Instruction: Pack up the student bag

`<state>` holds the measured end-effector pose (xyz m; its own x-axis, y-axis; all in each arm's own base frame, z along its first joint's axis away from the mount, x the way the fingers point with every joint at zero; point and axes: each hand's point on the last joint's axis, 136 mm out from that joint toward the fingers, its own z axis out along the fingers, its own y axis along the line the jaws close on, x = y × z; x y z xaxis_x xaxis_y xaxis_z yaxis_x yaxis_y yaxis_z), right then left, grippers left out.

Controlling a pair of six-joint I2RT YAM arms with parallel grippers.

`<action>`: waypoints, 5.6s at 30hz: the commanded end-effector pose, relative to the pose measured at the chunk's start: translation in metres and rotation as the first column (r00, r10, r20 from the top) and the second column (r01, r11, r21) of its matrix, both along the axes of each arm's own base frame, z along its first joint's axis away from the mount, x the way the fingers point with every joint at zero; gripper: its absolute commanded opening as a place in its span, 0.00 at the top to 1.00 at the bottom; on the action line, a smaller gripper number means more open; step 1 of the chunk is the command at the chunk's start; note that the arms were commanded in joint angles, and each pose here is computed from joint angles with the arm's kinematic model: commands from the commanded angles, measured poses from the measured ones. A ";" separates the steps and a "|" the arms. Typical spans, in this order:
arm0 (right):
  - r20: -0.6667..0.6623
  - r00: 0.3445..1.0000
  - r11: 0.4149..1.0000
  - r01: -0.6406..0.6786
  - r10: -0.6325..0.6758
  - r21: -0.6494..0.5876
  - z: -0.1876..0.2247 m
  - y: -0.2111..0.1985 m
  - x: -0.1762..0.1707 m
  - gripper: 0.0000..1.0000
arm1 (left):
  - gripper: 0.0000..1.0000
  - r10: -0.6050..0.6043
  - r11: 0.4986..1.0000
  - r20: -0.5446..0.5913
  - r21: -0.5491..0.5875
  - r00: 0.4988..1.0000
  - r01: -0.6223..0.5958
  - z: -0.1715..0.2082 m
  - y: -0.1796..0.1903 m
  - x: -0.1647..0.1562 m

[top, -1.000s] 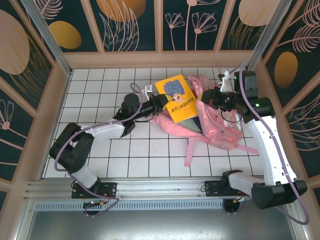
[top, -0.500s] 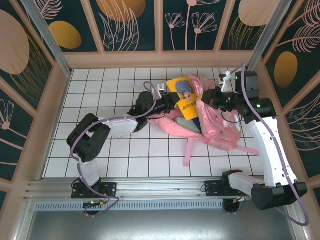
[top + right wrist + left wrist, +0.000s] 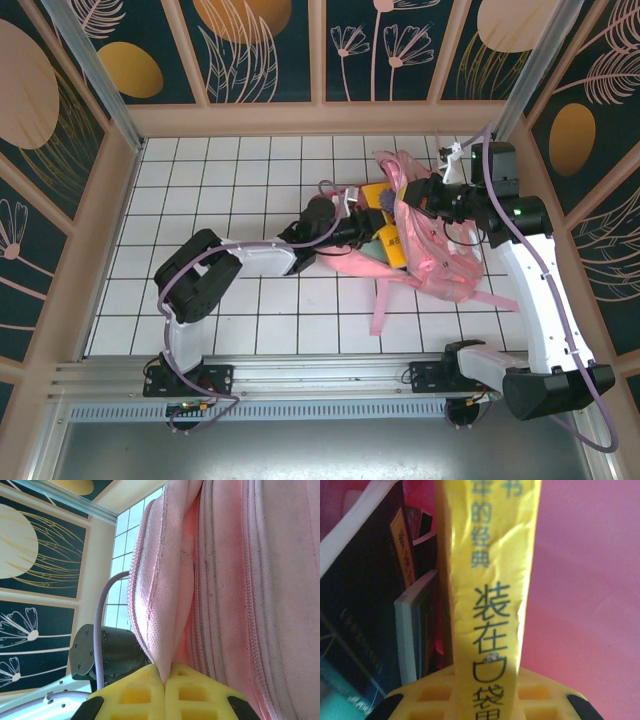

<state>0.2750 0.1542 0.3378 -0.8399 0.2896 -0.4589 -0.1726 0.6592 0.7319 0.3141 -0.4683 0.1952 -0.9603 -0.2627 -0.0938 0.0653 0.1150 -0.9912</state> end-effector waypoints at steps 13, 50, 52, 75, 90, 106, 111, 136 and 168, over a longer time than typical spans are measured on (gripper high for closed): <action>0.157 0.986 0.991 -0.076 0.058 0.110 0.024 0.013 -0.001 1.00 | 0.82 -0.148 0.989 0.087 -0.005 0.985 0.149 0.006 -0.087 0.027; 0.001 0.999 0.999 -0.053 0.053 0.009 -0.073 0.031 -0.006 0.91 | 0.25 0.177 0.878 0.306 0.380 0.935 -0.290 0.032 0.139 0.030; -0.029 0.997 0.996 -0.073 0.072 -0.042 -0.092 0.045 -0.009 0.88 | 0.26 0.236 0.846 0.347 0.386 0.908 -0.368 0.044 0.162 0.037; -0.191 0.556 0.585 0.727 -0.809 -0.359 -0.208 -0.125 -0.073 0.38 | 0.18 0.019 0.754 0.402 0.596 0.916 -0.277 -0.017 0.077 0.213; -0.250 0.627 0.674 0.706 -0.738 -0.219 -0.268 -0.123 -0.019 0.41 | 0.19 -0.100 0.904 0.105 0.426 0.989 0.046 -0.106 0.049 0.161; -0.140 0.940 0.947 0.319 -0.312 0.032 -0.210 -0.060 0.144 0.40 | 0.23 0.041 0.938 0.083 0.339 0.996 -0.067 -0.071 0.123 0.037; -0.184 0.978 0.991 0.115 -0.102 0.064 -0.225 -0.003 0.175 0.43 | 0.23 -0.065 0.940 0.091 0.341 0.994 0.030 -0.072 0.095 -0.014; -0.113 0.921 0.910 0.341 -0.374 -0.235 -0.228 -0.075 0.144 0.34 | 0.15 0.242 0.785 0.003 0.587 0.970 -0.197 -0.114 0.242 0.003; -0.048 0.994 0.979 0.085 -0.096 -0.186 -0.219 0.007 -0.024 0.56 | 0.14 0.218 0.601 0.332 0.695 0.918 -0.395 0.002 0.274 0.118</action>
<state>0.2720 0.1660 0.1507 -0.8003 0.3385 -0.4948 -0.0847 0.7532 0.6524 0.4593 -0.1925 0.1999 -0.7448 -0.4258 -0.5138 -0.0019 0.7713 -0.6365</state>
